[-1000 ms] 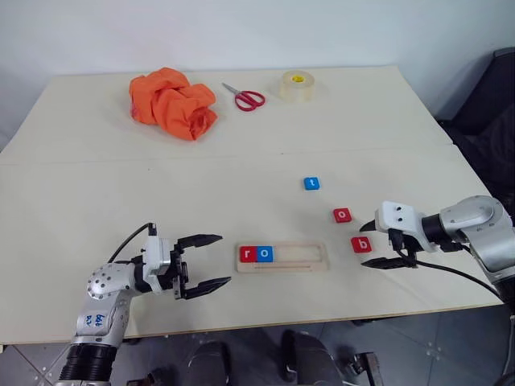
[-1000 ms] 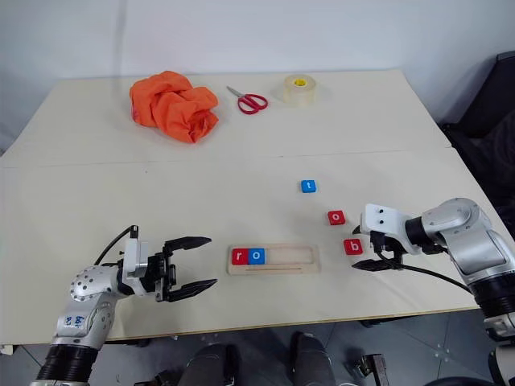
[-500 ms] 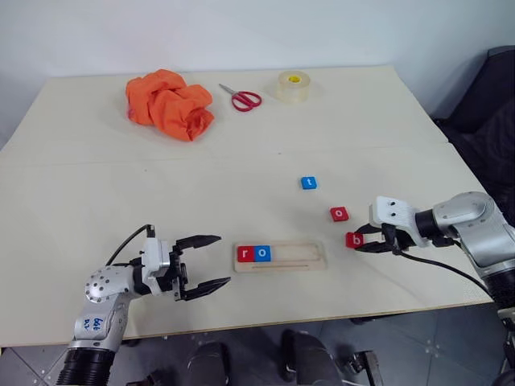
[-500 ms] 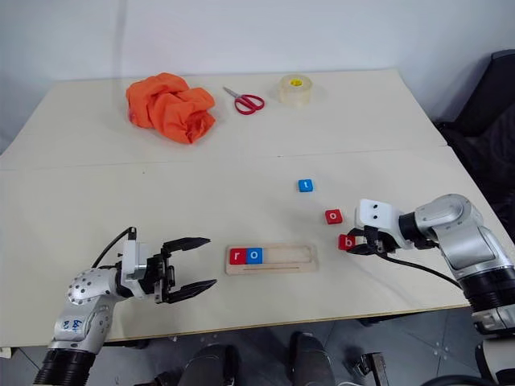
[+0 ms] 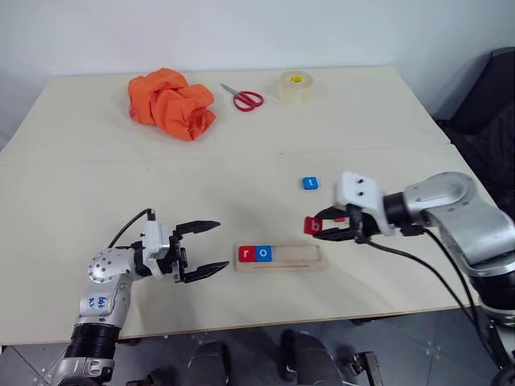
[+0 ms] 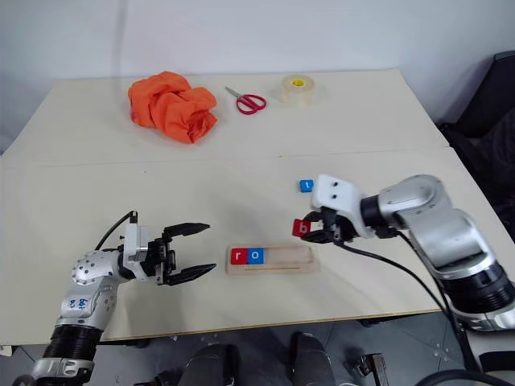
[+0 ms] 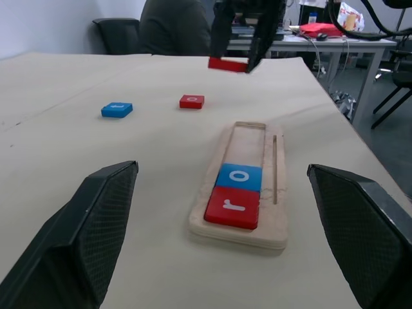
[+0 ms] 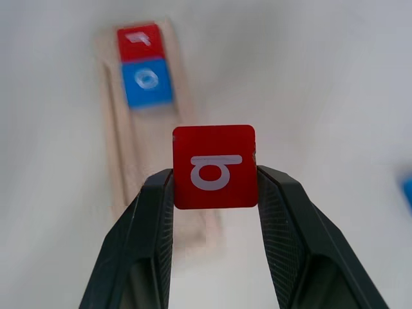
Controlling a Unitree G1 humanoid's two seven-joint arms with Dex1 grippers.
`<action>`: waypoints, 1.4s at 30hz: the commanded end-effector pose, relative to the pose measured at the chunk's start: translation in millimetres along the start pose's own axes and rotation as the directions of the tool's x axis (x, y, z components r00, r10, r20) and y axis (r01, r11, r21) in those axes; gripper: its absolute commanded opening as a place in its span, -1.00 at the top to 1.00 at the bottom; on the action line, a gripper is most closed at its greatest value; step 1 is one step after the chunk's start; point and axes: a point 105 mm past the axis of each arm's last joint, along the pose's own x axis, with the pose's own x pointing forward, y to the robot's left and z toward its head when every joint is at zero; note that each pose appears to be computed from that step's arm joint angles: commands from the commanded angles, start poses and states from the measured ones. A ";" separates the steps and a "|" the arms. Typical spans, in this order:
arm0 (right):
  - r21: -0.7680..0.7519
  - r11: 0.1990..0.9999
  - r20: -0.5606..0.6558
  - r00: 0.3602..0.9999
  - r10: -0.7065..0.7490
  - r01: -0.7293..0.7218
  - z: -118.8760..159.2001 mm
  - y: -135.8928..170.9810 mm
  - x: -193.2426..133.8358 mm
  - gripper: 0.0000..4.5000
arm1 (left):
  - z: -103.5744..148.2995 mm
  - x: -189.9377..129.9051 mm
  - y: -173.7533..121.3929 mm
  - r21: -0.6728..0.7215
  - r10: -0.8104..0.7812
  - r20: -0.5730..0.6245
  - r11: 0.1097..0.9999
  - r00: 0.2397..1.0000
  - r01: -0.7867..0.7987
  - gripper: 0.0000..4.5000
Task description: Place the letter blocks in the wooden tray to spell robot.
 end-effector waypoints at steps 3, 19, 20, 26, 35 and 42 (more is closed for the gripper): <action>-0.063 0.998 -0.040 0.999 0.023 -0.026 16.2 1.5 14.8 0.35 | 5.1 1.0 0.9 0.040 -0.010 0.016 0.999 1.000 0.010 -1.00; -0.024 0.996 -0.184 0.980 0.078 -0.083 7.8 18.4 49.8 0.35 | 9.1 -18.5 -16.0 0.041 -0.046 0.020 0.998 0.999 0.045 -1.00; -0.025 0.996 -0.188 0.979 0.077 -0.083 7.2 18.3 50.2 0.35 | 9.3 -19.9 -16.9 0.046 -0.057 0.017 0.997 0.998 0.056 -1.00; -0.034 0.997 -0.206 0.977 0.058 -0.066 5.7 13.0 51.0 0.35 | 13.3 -29.6 -21.4 0.066 -0.111 0.018 0.992 0.994 0.109 -1.00; -0.045 0.996 -0.214 0.974 0.070 -0.081 6.4 14.3 52.6 0.35 | 8.4 -44.7 -24.2 0.082 -0.133 -0.041 0.987 0.990 0.136 -1.00; -0.050 0.994 -0.205 0.975 0.082 -0.094 8.9 16.7 56.3 0.35 | 7.0 -44.0 -23.4 0.084 -0.109 -0.045 0.990 0.993 0.113 -1.00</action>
